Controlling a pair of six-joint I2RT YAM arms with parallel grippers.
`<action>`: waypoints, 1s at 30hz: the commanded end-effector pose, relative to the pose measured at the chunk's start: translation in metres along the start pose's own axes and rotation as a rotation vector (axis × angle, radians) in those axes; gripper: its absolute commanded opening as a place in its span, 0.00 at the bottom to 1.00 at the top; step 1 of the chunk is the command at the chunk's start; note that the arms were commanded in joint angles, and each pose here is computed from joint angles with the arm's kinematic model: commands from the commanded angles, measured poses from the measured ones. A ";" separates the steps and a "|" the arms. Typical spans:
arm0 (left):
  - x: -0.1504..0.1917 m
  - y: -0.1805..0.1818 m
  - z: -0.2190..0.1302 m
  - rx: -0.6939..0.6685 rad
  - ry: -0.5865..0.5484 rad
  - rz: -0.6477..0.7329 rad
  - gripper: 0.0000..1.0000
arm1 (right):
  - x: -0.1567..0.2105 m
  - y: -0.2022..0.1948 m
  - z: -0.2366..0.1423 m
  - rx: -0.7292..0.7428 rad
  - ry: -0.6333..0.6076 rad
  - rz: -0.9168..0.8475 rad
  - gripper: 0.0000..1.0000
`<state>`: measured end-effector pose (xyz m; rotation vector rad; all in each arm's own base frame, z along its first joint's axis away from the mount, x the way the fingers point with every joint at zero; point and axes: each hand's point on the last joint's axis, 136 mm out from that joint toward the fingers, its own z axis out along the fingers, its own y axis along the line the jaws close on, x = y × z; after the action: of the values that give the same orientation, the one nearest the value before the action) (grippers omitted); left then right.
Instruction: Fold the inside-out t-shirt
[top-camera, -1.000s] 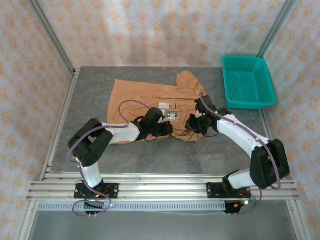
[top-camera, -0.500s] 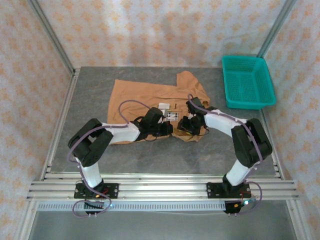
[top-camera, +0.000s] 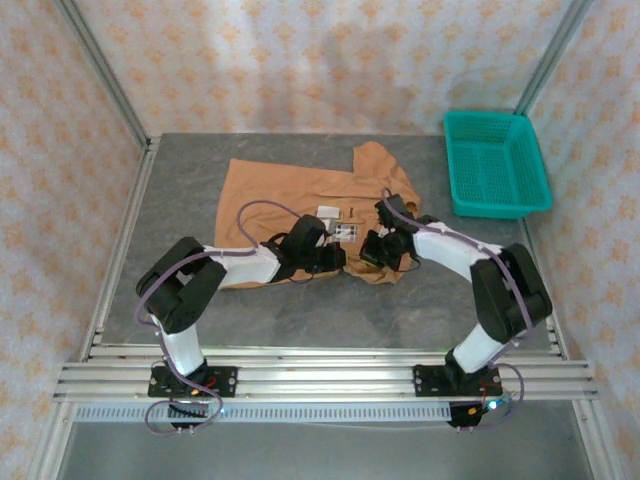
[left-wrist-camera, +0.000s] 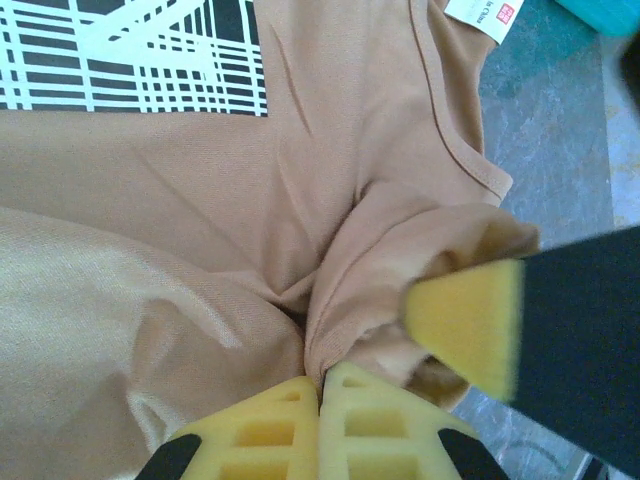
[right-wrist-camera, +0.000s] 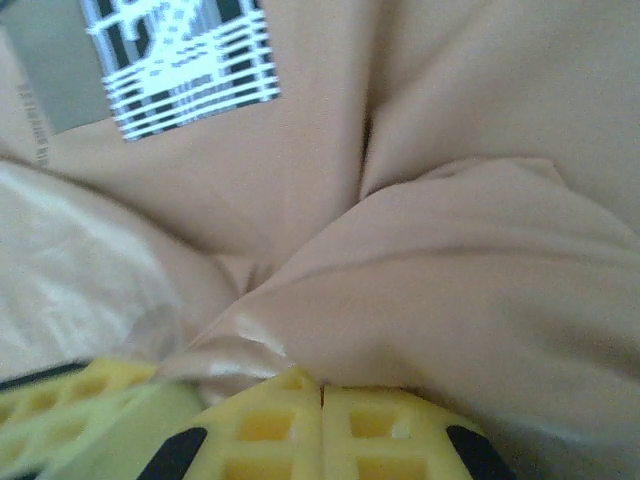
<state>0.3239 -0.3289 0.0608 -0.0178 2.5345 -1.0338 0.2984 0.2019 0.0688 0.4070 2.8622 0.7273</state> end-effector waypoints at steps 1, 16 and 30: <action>-0.008 -0.007 0.000 -0.005 -0.030 0.024 0.00 | 0.002 0.025 -0.050 -0.053 -0.040 -0.060 0.00; -0.008 -0.013 -0.006 -0.001 -0.035 0.038 0.00 | 0.068 0.080 -0.090 -0.561 0.196 0.078 0.06; -0.009 -0.009 -0.020 -0.041 -0.038 0.066 0.00 | 0.054 -0.019 -0.060 -0.040 -0.002 -0.010 0.22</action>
<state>0.3231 -0.3291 0.0727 0.0159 2.5237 -0.9931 0.2446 0.1885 0.1235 0.4454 2.7774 0.9585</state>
